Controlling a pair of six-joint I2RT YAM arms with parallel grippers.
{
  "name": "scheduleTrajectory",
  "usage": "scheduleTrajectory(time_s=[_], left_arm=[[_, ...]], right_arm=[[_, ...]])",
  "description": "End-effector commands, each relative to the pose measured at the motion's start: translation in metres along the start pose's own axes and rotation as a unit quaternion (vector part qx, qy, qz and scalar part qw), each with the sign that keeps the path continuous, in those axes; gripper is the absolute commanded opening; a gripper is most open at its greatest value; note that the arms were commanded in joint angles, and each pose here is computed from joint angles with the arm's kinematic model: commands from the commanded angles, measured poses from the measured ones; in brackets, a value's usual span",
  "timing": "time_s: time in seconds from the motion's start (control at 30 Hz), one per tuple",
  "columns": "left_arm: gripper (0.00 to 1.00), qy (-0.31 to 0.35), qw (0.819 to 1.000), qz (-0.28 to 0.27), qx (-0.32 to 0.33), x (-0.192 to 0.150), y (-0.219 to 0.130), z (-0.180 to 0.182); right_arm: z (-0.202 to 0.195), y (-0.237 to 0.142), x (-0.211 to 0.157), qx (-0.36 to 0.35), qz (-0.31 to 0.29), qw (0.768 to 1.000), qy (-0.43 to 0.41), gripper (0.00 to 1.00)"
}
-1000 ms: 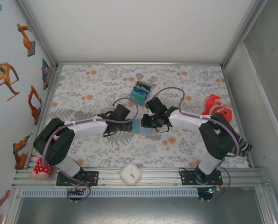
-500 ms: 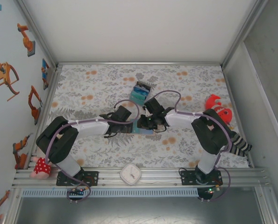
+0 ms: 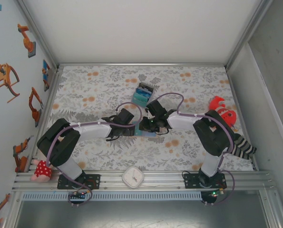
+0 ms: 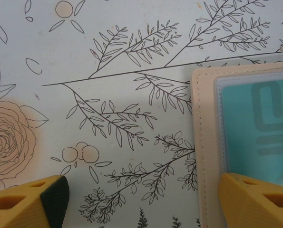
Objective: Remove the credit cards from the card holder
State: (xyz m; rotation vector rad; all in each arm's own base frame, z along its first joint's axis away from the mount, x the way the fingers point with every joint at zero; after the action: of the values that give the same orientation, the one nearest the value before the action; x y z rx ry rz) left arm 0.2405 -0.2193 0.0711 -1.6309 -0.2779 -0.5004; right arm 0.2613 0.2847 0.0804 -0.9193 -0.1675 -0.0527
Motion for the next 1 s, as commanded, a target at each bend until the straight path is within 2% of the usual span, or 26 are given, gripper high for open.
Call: scheduleTrajectory(time_s=[0.0,0.77,0.97], left_arm=[[0.82,0.009,0.999,0.04,0.02,-0.021,0.009,0.007],[0.82,0.006,0.999,0.046,0.02,-0.021,0.011,0.004],[0.82,0.007,0.999,0.046,0.019,-0.02,0.012,0.002]], right_arm=[[-0.002,0.004,0.002,0.016,0.0,1.0,0.015,0.17],[-0.013,0.0,-0.002,0.051,-0.009,0.998,0.039,0.15],[-0.007,0.004,-0.002,0.092,-0.002,0.995,0.038,0.13]])
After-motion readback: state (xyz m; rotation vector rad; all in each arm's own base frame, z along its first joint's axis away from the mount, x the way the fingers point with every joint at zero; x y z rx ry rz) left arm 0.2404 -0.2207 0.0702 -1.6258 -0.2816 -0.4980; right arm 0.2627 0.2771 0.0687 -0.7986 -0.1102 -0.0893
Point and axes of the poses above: each hand's point on the last joint's axis, 136 mm out from that joint toward the fingers, its own y axis out along the fingers, its own z axis along the line the jaws close on, x = y × z, the point moved 6 cm from there along -y, back along the fingers, and after that the axes turned 2 degrees about -y, right-handed, at the moved point
